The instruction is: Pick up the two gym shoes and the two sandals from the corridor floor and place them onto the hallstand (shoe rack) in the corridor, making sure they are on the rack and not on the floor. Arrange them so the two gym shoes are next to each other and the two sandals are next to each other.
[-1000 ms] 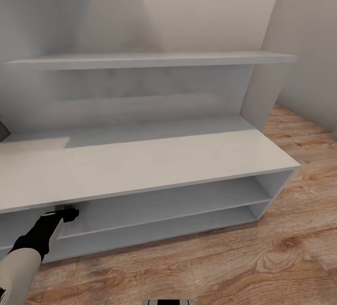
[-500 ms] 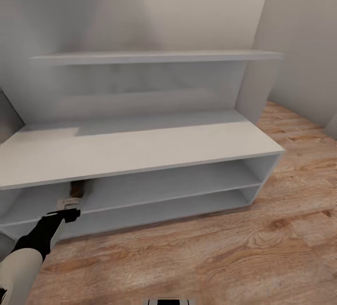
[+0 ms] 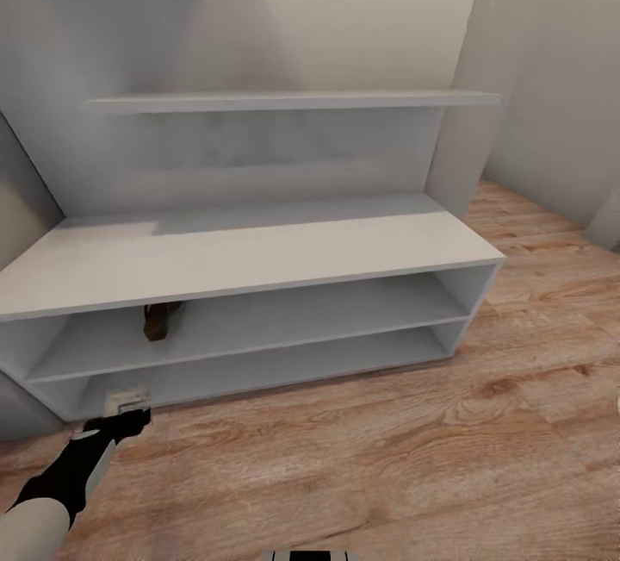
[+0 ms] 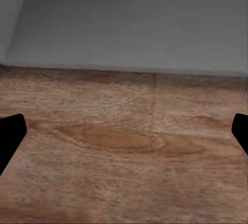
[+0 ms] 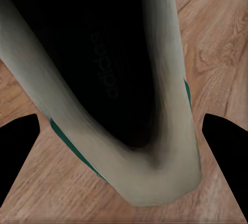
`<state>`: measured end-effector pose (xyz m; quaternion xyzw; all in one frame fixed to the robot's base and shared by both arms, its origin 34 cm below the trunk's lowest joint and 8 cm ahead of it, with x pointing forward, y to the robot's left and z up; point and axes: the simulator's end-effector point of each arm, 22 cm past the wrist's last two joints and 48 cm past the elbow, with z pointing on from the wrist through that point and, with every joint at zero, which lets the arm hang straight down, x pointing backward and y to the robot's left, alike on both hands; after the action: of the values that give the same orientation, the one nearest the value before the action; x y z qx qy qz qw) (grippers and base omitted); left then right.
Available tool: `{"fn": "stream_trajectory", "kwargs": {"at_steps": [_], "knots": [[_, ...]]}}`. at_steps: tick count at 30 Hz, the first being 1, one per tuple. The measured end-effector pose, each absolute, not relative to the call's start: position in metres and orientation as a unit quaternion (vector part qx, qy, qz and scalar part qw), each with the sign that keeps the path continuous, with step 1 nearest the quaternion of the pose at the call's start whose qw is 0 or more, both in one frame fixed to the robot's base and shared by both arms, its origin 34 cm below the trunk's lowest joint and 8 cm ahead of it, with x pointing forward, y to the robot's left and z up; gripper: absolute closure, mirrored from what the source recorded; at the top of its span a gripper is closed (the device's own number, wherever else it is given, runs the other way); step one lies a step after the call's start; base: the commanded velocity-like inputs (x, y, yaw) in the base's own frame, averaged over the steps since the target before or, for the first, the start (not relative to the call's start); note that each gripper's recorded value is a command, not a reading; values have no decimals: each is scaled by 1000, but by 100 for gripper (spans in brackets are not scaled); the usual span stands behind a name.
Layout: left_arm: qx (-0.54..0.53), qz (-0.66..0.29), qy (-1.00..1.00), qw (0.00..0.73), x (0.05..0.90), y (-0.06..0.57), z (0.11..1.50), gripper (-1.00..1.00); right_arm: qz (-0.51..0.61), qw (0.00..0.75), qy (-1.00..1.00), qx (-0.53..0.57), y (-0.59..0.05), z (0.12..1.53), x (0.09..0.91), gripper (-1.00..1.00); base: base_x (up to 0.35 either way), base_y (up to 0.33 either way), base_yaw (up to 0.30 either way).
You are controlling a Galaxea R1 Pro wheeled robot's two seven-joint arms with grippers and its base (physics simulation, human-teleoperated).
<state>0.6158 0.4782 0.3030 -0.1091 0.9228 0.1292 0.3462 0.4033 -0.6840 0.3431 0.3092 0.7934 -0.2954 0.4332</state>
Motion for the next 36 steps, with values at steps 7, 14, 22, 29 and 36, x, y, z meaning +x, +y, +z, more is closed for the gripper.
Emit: {"fn": "stream_trajectory", "kwargs": {"at_steps": [7,14,22,29,36], "knots": [[-50,25,923,380,554,429,261,-100,-287,430,799,307,-674,335,405,100,-9,0,0],[-16,-24,930,367,470,402,222,-100,-278,412,816,296,-661,318,400,100,0,0,0],[-3,-25,935,354,401,396,203,-100,-269,390,836,277,-645,299,394,100,0,0,0],[-3,-25,936,352,394,396,202,-100,-268,389,837,276,-643,298,394,100,0,-15,0],[-3,-24,935,353,394,397,203,-100,-265,391,837,276,-640,297,396,100,0,-231,0]]}}
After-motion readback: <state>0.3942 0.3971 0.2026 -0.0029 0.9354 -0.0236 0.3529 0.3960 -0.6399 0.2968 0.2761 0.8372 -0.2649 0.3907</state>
